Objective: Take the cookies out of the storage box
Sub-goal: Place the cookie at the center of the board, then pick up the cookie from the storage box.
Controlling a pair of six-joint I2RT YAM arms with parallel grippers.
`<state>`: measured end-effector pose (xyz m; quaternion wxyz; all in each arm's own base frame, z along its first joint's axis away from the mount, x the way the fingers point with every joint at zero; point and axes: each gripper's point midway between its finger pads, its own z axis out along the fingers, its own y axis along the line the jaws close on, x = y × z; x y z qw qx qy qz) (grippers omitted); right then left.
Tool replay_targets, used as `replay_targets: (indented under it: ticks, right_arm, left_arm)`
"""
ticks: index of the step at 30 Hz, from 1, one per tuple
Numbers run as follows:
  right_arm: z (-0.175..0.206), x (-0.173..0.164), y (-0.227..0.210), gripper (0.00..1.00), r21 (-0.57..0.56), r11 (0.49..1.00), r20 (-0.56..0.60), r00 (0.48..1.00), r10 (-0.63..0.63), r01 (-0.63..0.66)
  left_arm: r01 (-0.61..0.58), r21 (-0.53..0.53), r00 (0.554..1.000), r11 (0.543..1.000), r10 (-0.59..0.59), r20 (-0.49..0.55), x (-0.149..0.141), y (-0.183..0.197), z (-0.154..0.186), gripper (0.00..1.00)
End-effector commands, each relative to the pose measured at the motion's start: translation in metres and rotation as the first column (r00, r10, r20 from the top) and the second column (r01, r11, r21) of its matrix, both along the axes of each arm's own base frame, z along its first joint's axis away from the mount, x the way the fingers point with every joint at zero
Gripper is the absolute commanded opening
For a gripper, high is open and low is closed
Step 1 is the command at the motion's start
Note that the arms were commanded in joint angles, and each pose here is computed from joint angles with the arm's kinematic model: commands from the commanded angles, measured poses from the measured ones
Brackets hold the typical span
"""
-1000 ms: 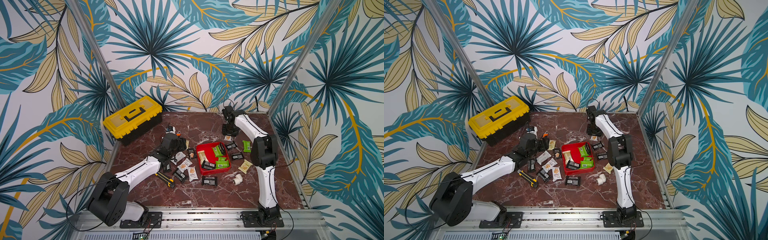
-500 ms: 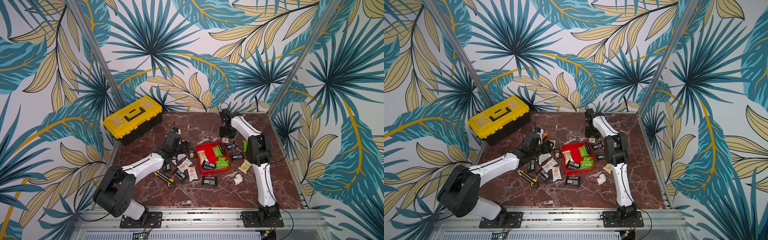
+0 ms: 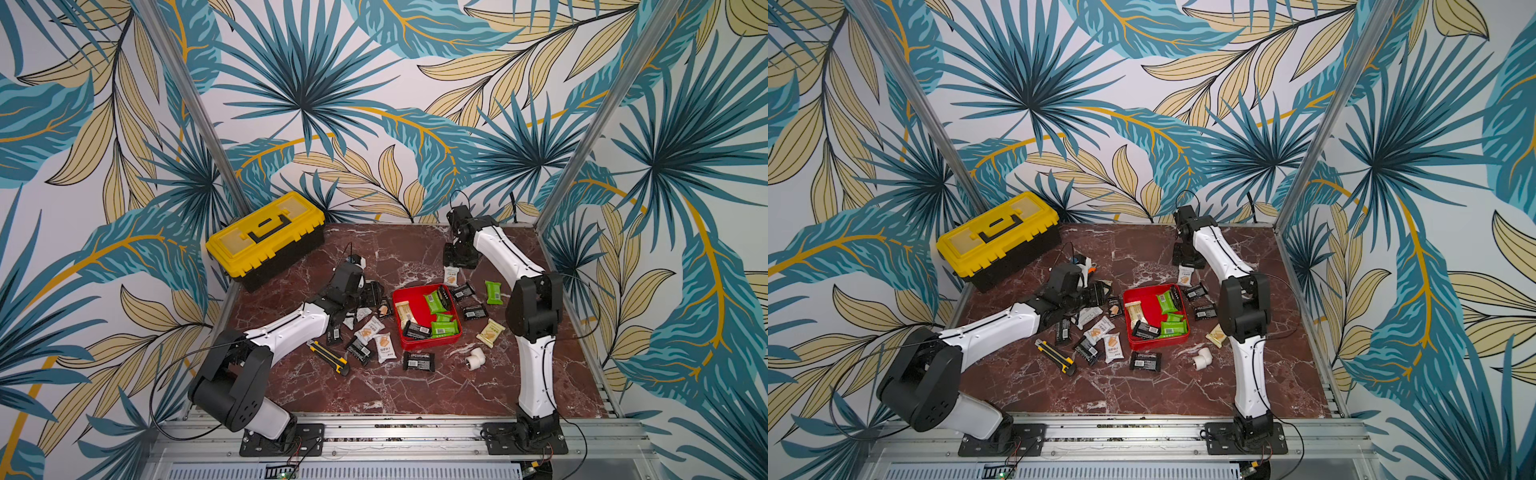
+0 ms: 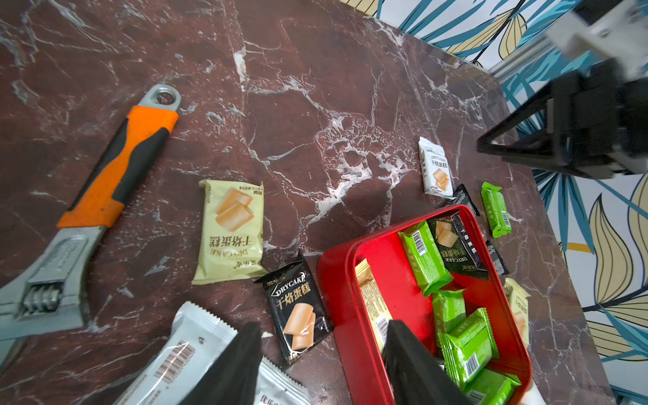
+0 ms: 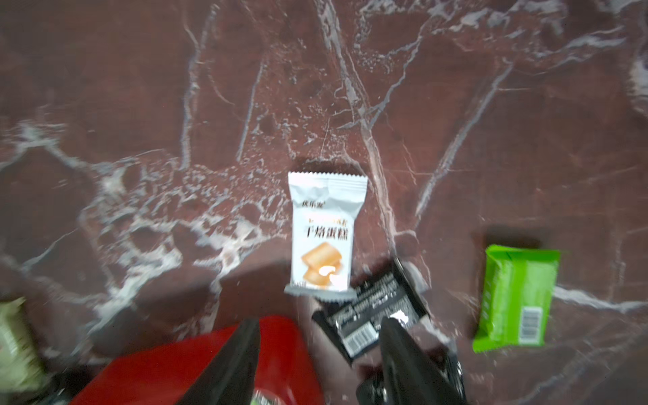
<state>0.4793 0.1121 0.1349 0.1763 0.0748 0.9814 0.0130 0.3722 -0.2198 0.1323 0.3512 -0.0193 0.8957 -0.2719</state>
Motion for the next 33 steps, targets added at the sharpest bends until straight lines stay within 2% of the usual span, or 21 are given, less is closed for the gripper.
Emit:
replay_targets:
  ticks: [1, 7, 13, 22, 33]
  right_arm:
    - [0.017, -0.031, 0.032, 0.58, 0.071, 0.992, 0.019, 0.995, 0.101, -0.102]
    - [0.020, -0.082, 0.075, 0.56, 0.138, 0.970, 0.019, 0.980, 0.198, -0.199]
    - [-0.015, -0.115, 0.121, 0.56, 0.182, 0.945, -0.056, 0.956, 0.286, -0.272]
    - [-0.065, -0.121, 0.153, 0.60, 0.182, 0.926, -0.122, 0.927, 0.355, -0.331]
    - [-0.098, -0.129, 0.157, 0.62, 0.127, 0.925, -0.175, 0.909, 0.377, -0.359]
  left_arm:
    - [0.035, -0.050, 0.999, 0.998, -0.034, 0.004, 0.001, -0.013, 0.014, 0.60]
    - [0.095, -0.080, 0.995, 0.992, -0.098, -0.031, -0.011, -0.026, 0.004, 0.58]
    - [0.136, -0.096, 0.988, 0.986, -0.142, -0.056, -0.021, -0.038, -0.004, 0.55]
    - [-0.009, -0.123, 0.998, 0.992, 0.001, -0.065, -0.023, -0.019, -0.007, 0.54]
    - [-0.135, -0.154, 0.989, 0.979, 0.124, -0.078, -0.025, -0.001, -0.007, 0.56]
